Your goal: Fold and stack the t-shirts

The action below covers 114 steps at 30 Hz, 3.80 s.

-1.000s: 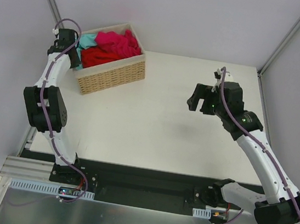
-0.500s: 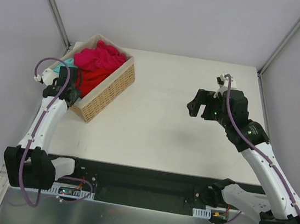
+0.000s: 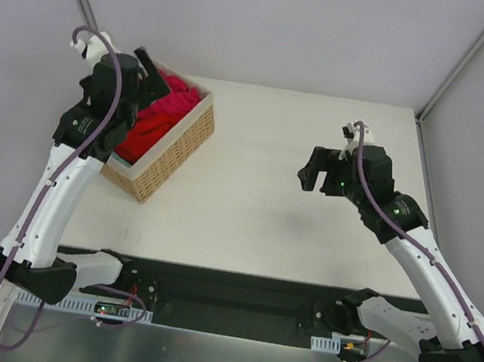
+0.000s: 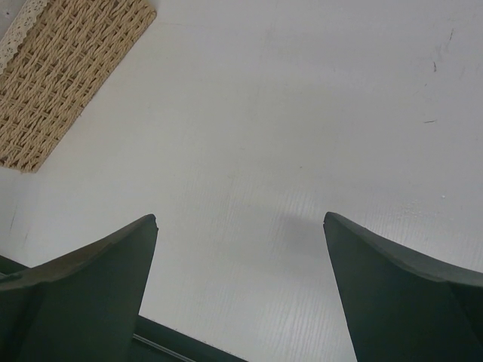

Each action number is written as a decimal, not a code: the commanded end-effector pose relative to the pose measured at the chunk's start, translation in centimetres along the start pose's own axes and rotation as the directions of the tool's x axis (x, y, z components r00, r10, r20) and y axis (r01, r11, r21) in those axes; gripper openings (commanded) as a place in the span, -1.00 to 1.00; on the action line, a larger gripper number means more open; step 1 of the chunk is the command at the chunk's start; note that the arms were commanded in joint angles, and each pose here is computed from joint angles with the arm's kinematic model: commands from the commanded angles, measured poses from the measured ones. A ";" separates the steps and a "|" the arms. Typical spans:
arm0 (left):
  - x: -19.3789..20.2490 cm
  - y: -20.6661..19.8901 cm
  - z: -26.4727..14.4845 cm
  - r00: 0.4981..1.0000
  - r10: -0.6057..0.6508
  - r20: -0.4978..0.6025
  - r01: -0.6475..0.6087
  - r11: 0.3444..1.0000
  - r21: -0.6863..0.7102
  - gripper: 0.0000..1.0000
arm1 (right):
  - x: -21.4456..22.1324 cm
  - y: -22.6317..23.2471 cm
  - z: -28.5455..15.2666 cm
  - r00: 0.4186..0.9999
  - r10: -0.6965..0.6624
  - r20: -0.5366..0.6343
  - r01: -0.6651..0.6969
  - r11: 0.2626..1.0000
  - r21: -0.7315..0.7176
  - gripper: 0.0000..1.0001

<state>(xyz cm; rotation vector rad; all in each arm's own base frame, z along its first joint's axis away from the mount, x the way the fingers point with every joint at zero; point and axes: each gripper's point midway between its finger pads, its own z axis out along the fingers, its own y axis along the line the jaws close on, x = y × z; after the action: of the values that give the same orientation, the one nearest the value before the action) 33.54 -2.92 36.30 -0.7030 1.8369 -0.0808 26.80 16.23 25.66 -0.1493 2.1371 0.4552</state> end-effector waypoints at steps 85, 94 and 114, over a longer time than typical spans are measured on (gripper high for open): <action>-5.6 -5.7 22.1 0.876 0.481 0.015 -0.477 0.864 0.159 0.98 | 1.2 0.9 4.0 0.997 -0.048 -0.065 0.051 0.998 0.043 0.93; -5.5 0.4 24.2 0.882 0.470 -0.042 -0.471 0.882 -0.011 0.98 | 0.9 0.6 1.6 0.998 -0.067 -0.011 0.067 0.996 0.052 0.93; 0.3 6.8 35.2 0.900 0.395 -0.186 -0.416 0.905 -0.088 -0.49 | 4.3 -0.5 5.0 0.990 -0.073 -0.122 0.086 0.991 0.102 0.93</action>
<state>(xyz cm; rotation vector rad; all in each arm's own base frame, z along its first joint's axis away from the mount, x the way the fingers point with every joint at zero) 60.98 10.85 18.36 -0.3501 2.1804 0.2781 27.68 17.31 19.36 -0.2142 2.2667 0.2805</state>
